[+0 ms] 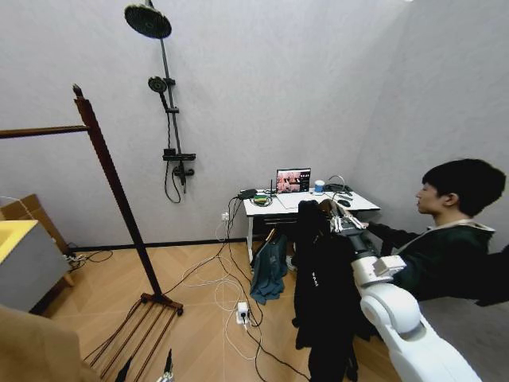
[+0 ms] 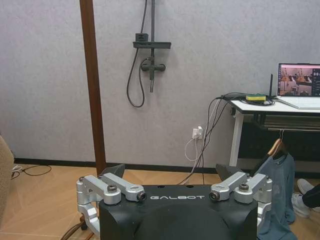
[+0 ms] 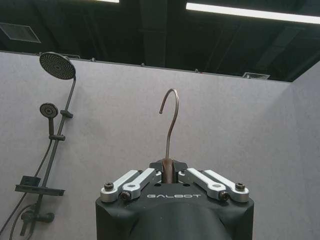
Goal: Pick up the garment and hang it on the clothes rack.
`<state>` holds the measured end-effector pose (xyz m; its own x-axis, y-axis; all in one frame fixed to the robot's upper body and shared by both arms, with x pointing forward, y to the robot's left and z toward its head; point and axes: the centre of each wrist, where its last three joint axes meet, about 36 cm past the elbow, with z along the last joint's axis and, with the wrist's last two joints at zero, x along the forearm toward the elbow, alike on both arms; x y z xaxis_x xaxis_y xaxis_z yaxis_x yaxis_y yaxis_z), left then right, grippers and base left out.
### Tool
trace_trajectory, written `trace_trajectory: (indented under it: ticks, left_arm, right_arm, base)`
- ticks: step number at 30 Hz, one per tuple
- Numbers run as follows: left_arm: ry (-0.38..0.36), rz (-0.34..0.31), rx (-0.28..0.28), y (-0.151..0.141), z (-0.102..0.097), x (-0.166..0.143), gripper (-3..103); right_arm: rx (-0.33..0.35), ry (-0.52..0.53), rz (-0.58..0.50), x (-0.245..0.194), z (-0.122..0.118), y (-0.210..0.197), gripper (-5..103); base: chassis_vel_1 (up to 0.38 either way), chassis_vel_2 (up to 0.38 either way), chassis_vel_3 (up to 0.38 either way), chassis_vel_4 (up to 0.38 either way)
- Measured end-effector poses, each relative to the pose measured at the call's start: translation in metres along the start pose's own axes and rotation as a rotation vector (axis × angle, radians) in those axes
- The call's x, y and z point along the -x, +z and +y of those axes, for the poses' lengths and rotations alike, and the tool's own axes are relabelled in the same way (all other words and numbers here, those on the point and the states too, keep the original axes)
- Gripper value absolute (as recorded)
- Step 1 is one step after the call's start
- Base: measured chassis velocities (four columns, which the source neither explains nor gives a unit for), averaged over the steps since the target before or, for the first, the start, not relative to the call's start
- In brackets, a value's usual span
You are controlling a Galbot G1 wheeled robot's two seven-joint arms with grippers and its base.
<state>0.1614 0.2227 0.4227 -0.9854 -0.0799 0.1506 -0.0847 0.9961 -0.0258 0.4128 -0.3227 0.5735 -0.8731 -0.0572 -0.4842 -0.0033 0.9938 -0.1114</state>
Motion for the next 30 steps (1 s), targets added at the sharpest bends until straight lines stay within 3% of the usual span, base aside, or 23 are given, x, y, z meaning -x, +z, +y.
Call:
trace_trajectory:
  ticks: [8,10,11,13,16,21,30]
  left_arm:
    - [0.000,0.000,0.000,0.000,0.000,0.000,100]
    - [0.000,0.000,0.000,0.000,0.000,0.000,100]
    - [0.000,0.000,0.000,0.000,0.000,0.000,100]
    - [0.000,0.000,0.000,0.000,0.000,0.000,100]
    - [0.000,0.000,0.000,0.000,0.000,0.000,100]
    - [0.000,0.000,0.000,0.000,0.000,0.000,100]
    - [0.000,0.000,0.000,0.000,0.000,0.000,100]
  right_arm:
    - [0.046,-0.080,-0.031,0.009,0.012,0.014,9]
    - [0.130,-0.170,-0.004,0.005,0.038,0.024,9]
    - [0.130,-0.170,-0.004,0.005,0.038,0.024,9]
    - [0.210,-0.250,0.006,0.004,0.068,0.025,9]
    - [0.261,-0.295,-0.002,0.003,0.086,0.022,9]
    - [0.277,-0.335,-0.003,0.001,0.096,0.018,9]
    - [0.252,-0.351,0.011,-0.002,0.086,0.015,9]
  base:
    - [0.000,0.000,0.000,0.000]
    - [0.000,0.000,0.000,0.000]
    - [0.000,0.000,0.000,0.000]
    - [0.000,0.000,0.000,0.000]
    - [0.000,0.000,0.000,0.000]
    - [0.000,0.000,0.000,0.000]
    - [-0.015,0.016,0.021,-0.027]
